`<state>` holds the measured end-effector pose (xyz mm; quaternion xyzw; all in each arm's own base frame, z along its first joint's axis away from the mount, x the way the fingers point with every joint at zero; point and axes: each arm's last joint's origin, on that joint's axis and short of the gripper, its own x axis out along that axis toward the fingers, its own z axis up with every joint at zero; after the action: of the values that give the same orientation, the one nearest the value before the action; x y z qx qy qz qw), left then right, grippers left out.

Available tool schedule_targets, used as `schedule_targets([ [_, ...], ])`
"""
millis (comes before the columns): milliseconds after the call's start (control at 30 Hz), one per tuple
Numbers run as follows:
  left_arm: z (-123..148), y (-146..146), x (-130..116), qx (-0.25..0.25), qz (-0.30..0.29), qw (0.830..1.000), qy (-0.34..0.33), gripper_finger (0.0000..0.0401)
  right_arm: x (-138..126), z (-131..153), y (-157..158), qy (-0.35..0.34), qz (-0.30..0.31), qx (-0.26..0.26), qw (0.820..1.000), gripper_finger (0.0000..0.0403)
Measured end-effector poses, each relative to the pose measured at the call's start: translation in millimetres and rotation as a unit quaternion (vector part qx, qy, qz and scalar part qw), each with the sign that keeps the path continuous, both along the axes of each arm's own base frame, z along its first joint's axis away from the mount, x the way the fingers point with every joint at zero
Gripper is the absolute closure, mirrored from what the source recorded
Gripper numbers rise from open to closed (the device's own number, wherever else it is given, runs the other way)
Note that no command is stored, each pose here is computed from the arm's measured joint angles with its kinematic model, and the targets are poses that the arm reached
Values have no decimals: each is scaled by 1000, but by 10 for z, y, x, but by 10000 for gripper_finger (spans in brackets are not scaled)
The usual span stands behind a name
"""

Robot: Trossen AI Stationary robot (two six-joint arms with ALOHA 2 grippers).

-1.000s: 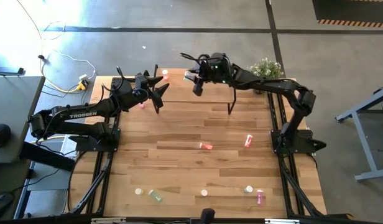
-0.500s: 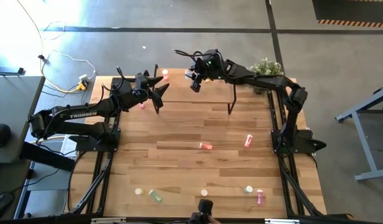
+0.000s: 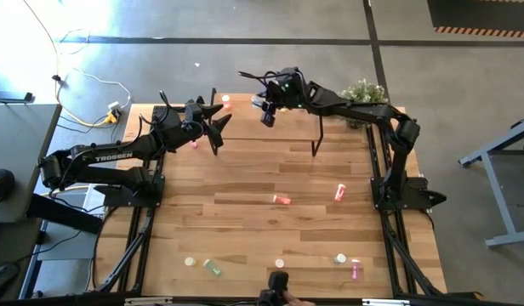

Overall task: Pick and place medicine bottles onto shelf by color
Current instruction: Put the top left blue pill bottle on the shelf

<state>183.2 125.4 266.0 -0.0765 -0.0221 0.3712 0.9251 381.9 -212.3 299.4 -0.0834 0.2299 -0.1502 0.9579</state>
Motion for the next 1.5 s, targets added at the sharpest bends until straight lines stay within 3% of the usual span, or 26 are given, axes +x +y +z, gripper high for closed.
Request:
schedule_targets([
  [367, 0, 0, 0, 0, 0, 1000, 0, 158, 18, 120, -30, -35, -15, -2, 999, 298],
  [600, 0, 0, 0, -1, 0, 1000, -1, 158, 13, -42, -48, 4, -26, 41, 999, 298],
  [1500, -5, -2, 1, -2, -1, 1000, 2, 158, 83, -257, -87, 36, -19, 43, 998, 294],
])
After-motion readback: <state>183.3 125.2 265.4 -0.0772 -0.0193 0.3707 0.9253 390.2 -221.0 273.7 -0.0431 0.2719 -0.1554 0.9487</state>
